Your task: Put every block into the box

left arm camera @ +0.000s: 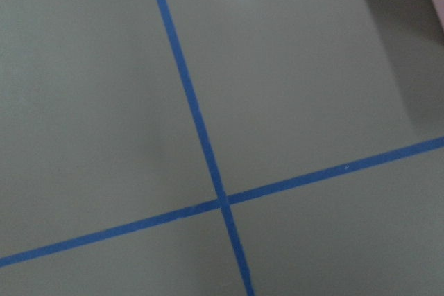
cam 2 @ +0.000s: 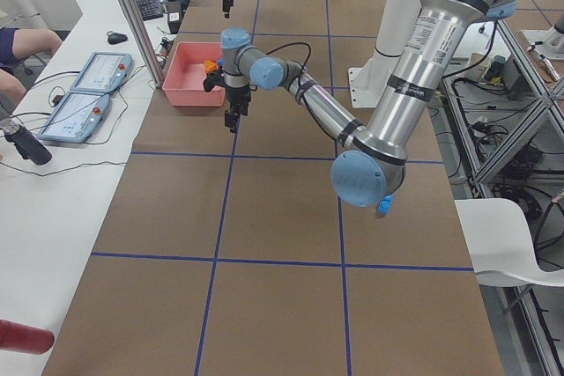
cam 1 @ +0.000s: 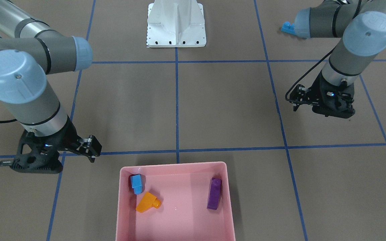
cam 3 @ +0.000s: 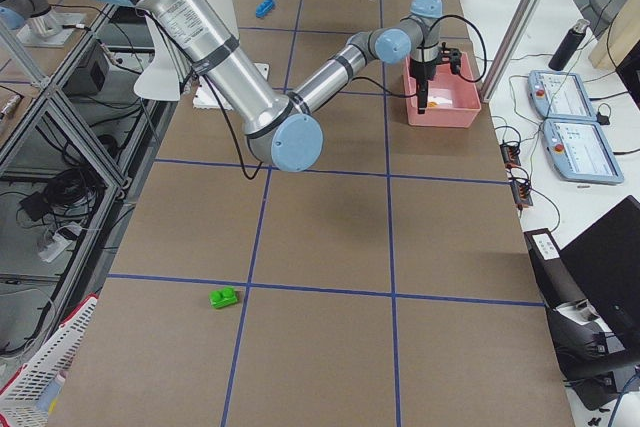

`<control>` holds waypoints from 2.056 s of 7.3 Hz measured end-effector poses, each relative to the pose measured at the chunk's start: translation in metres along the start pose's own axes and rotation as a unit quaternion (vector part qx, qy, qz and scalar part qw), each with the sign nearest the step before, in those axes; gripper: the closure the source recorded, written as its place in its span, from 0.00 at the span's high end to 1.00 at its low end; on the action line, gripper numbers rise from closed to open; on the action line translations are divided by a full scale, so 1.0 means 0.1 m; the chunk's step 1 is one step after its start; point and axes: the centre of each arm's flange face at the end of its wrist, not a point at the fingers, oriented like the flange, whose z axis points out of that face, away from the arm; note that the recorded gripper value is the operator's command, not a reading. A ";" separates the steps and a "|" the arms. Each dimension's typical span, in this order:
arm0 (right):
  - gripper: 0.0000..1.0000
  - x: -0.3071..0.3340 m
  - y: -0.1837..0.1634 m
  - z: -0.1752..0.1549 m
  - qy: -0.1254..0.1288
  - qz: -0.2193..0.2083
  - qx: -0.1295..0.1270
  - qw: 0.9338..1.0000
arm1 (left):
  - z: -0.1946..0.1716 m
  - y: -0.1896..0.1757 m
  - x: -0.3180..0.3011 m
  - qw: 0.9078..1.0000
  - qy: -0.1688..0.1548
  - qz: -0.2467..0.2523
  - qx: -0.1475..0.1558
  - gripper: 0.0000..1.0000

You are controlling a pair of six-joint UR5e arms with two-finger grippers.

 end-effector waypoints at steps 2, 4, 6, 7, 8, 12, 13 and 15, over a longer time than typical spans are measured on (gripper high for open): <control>0.99 0.82 0.54 -0.10 -0.004 -0.021 -0.004 1.000 | 0.01 0.66 -0.33 1.000 -0.004 0.004 -0.009 1.00; 0.99 1.41 0.96 -0.21 0.001 -0.039 -0.006 0.999 | 0.17 1.21 -0.67 1.000 0.003 0.027 0.003 1.00; 0.99 1.71 1.24 -0.29 0.005 -0.047 -0.007 0.999 | 0.40 1.65 -0.66 0.996 0.030 0.087 0.014 1.00; 0.99 1.79 1.34 -0.34 0.005 -0.049 -0.007 0.999 | 0.52 1.82 -0.54 0.992 0.042 0.116 0.006 1.00; 0.99 1.86 1.42 -0.36 0.006 -0.049 -0.008 0.999 | 0.68 2.06 -0.45 0.988 0.052 0.143 -0.011 1.00; 0.99 1.99 1.61 -0.44 0.008 -0.049 -0.010 0.999 | 1.05 3.28 -0.32 0.960 0.103 0.251 -0.076 1.00; 0.99 1.99 1.61 -0.44 0.008 -0.048 -0.010 0.999 | 1.08 3.51 -0.31 0.951 0.114 0.271 -0.092 1.00; 0.99 2.00 1.62 -0.45 0.008 -0.048 -0.010 0.999 | 1.19 3.89 -0.22 0.934 0.114 0.316 -0.122 1.00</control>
